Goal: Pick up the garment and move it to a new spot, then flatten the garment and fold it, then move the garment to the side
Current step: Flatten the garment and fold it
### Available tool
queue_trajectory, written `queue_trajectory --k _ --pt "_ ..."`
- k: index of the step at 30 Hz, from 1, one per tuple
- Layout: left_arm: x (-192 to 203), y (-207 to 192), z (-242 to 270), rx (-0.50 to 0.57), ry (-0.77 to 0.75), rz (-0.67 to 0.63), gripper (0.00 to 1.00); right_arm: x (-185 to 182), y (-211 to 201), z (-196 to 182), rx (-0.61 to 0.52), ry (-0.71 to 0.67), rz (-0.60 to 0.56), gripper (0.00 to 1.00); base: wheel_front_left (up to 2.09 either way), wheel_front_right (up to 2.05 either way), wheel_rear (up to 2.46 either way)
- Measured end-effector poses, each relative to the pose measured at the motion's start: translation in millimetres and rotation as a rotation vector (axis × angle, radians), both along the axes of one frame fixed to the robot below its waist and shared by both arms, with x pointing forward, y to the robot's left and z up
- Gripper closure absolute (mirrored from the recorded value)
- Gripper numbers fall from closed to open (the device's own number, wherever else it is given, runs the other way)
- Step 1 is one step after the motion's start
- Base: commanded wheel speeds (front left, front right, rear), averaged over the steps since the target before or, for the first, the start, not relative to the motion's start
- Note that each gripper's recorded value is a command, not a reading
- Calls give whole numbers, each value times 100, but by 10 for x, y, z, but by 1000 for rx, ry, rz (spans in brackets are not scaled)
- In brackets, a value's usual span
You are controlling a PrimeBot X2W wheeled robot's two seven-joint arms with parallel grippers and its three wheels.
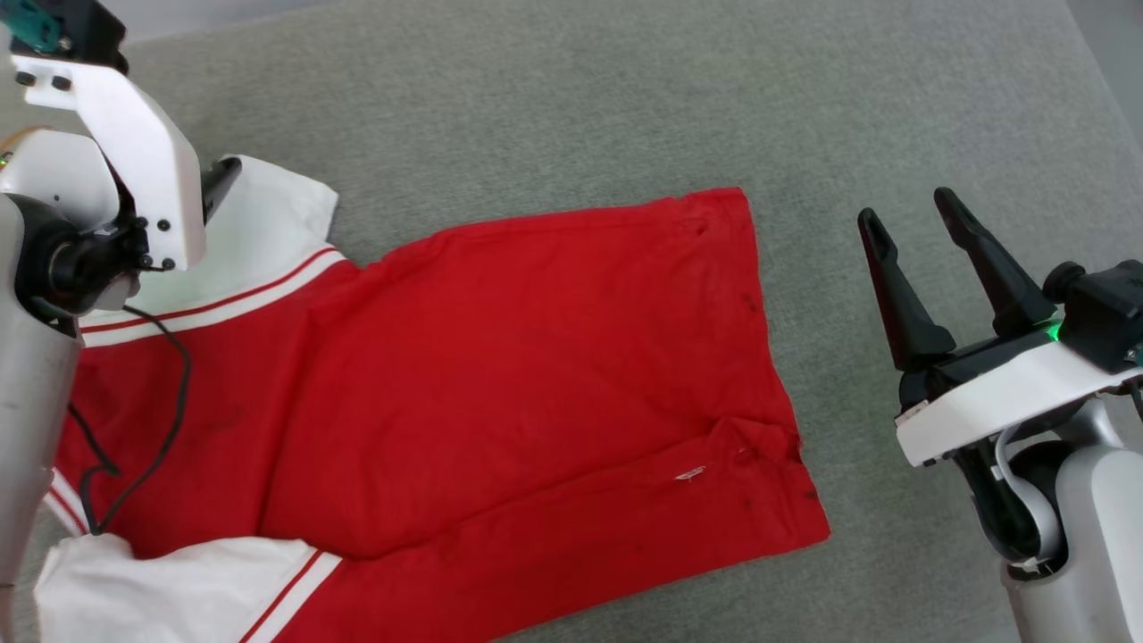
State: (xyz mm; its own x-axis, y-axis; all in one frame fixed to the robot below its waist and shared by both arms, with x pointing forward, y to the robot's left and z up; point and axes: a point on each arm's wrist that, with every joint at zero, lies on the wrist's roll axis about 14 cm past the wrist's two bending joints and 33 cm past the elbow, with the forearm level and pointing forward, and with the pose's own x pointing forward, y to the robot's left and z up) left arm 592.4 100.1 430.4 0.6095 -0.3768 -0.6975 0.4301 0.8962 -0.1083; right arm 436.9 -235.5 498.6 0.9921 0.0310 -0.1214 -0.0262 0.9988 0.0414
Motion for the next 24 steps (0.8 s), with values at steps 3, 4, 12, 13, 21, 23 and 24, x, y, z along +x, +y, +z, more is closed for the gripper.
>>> queue_trajectory --k 3,4,12,13,21,23,24 --pt "-57 -31 -261 55 129 -40 0 -31 -50 -91 2 26 -18 0 0 0 0" --pt "-64 -25 -324 69 160 -45 0 -47 -69 -114 1 32 -26 0 0 0 0" --pt "-135 -50 -598 132 317 -74 84 -124 -186 -240 13 73 -67 0 0 0 0" --pt "-136 -63 -610 127 323 -69 100 -127 -188 -244 17 74 -68 0 0 0 0" --pt "-175 -115 -671 80 333 -38 100 -154 -266 -200 33 70 -85 0 0 0 0" --pt "-176 -99 -649 72 315 -25 100 -162 -246 -221 60 87 -80 0 0 0 0" --pt "-173 -90 -626 71 302 -21 100 -169 -240 -238 76 98 -78 0 0 0 0"
